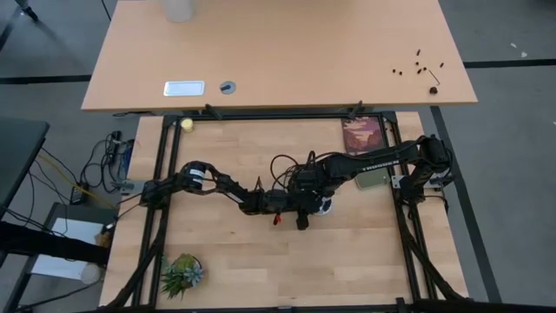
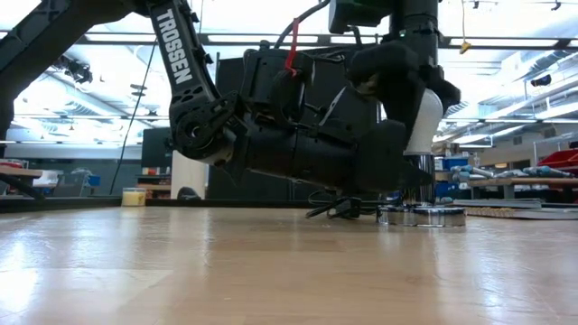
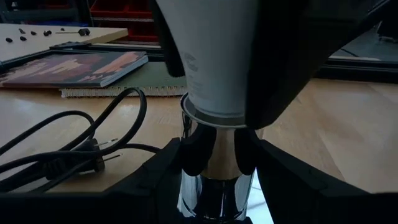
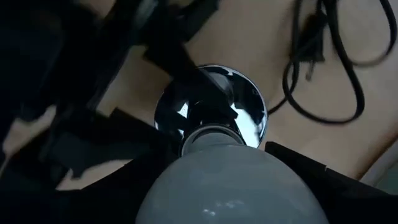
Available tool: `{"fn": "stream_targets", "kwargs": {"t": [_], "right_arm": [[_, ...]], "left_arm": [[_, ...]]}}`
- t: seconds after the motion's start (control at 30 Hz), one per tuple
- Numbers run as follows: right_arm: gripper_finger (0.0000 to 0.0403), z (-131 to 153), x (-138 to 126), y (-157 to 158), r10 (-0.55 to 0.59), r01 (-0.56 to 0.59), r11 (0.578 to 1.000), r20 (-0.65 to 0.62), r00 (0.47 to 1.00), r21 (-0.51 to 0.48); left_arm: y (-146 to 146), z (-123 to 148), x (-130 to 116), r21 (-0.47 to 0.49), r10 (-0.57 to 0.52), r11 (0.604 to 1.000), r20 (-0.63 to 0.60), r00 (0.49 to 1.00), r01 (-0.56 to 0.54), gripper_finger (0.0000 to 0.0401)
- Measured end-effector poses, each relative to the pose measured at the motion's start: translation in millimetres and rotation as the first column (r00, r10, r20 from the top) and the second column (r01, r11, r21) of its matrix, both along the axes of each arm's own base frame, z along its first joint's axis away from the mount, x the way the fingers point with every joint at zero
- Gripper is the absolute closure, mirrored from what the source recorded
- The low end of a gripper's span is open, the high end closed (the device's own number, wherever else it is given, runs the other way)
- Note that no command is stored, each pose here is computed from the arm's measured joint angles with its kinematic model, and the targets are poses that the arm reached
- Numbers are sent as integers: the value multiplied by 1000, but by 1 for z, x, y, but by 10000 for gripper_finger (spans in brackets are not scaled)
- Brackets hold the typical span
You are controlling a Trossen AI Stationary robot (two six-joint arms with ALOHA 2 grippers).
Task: Screw lightbulb
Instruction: Insert the lightbulb into the silver lamp
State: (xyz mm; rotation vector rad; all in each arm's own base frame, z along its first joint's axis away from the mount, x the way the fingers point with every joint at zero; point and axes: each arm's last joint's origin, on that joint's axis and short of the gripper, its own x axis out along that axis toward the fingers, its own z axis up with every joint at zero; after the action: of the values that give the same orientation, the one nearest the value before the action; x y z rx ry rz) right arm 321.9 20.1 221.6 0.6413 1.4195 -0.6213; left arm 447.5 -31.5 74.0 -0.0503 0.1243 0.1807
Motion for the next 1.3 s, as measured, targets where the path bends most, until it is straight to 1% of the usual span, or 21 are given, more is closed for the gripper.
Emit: {"fn": "stream_targets", "kwargs": {"t": [0.1,0.17,0.27,0.4,0.57,0.63,0.77,0.83,0.9,0.97,1.07,1.2,1.3], "right_arm": [[136,0,0,-1,-144,144,990,-1,990,10],[136,0,0,-1,-245,245,970,-2,970,16],[138,0,0,-2,-375,375,926,-7,927,30],[141,0,0,-4,-517,517,855,-13,856,39],[134,0,0,-8,-627,627,777,-27,779,56],[132,0,1,-9,-654,655,753,-35,755,69],[133,0,2,-9,-673,674,732,-50,738,99],[133,0,2,-9,-694,696,711,-53,718,103],[130,0,2,-9,-697,698,708,-54,715,102],[124,0,2,-8,-682,683,723,-53,729,105],[113,0,1,-8,-673,675,732,-51,738,98],[95,1,1,-8,-621,622,778,-44,783,89],[77,3,-1,-9,-604,605,792,-34,796,81]], "left_arm": [[0,0,0,-10,1,1000,5,1000,-1,207],[0,0,0,-10,1,1000,6,1000,-1,207],[0,1,0,-10,1,1000,8,1000,-1,207],[0,1,0,-11,1,1000,9,1000,-1,207],[0,1,0,-11,2,1000,16,1000,-2,207],[0,1,0,-11,2,1000,16,1000,-1,207],[0,1,0,20,-2,1000,11,1000,2,207],[0,1,0,25,-3,1000,11,1000,3,207],[0,1,0,25,-3,1000,11,1000,3,207],[0,1,0,24,-4,1000,12,1000,3,207],[1,1,0,19,-3,1000,13,1000,3,207],[1,1,0,17,-5,1000,14,1000,4,207],[1,1,0,16,-5,1000,14,1000,4,207]]}}
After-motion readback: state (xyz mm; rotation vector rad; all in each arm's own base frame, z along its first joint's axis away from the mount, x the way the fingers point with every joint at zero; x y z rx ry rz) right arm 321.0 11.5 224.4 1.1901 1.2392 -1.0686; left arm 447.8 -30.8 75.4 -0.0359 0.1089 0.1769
